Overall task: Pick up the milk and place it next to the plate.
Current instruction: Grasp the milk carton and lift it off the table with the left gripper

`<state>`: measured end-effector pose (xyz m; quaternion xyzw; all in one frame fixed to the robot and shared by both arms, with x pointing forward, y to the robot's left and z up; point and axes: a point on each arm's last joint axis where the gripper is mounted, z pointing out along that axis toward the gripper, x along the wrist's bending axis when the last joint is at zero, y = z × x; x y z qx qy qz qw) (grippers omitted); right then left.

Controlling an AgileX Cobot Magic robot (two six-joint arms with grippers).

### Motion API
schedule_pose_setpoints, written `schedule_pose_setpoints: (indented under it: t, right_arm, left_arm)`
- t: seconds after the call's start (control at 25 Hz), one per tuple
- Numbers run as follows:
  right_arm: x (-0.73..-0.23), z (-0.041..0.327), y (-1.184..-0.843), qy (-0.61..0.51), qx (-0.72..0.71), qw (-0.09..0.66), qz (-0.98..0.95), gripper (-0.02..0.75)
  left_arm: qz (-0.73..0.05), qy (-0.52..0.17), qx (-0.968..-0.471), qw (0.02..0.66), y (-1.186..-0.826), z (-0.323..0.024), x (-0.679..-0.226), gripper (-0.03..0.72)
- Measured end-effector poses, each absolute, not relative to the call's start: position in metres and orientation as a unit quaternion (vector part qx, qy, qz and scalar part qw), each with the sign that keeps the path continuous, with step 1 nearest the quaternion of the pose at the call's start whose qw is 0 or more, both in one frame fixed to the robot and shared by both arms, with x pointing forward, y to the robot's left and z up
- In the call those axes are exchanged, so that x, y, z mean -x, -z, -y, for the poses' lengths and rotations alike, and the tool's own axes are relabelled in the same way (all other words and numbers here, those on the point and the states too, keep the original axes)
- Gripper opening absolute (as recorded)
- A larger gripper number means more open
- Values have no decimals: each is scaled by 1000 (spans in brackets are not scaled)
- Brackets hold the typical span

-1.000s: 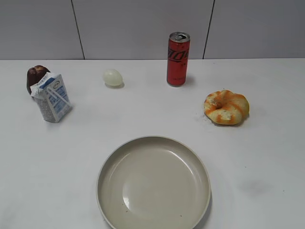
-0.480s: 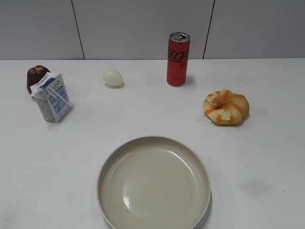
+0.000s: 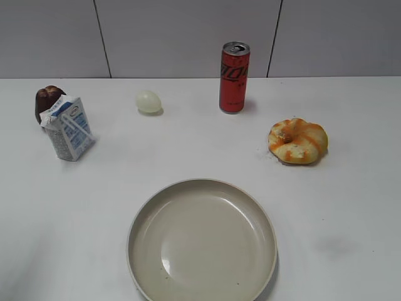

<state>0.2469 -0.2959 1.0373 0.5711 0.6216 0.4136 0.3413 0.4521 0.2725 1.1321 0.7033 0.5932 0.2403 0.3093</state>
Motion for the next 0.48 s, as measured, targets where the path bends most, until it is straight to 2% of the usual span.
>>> schedule_pose_setpoints:
  t: [0.2, 0.48]
  right_arm:
    - [-247, 296, -1037, -414, -571, 341, -622, 500]
    - [-247, 296, -1037, -414, -571, 341, -622, 500]
  left_arm:
    - [-600, -224, -710, 294, -1132, -267, -502, 587]
    - [-593, -186, -734, 274, -1108, -245, -545, 587]
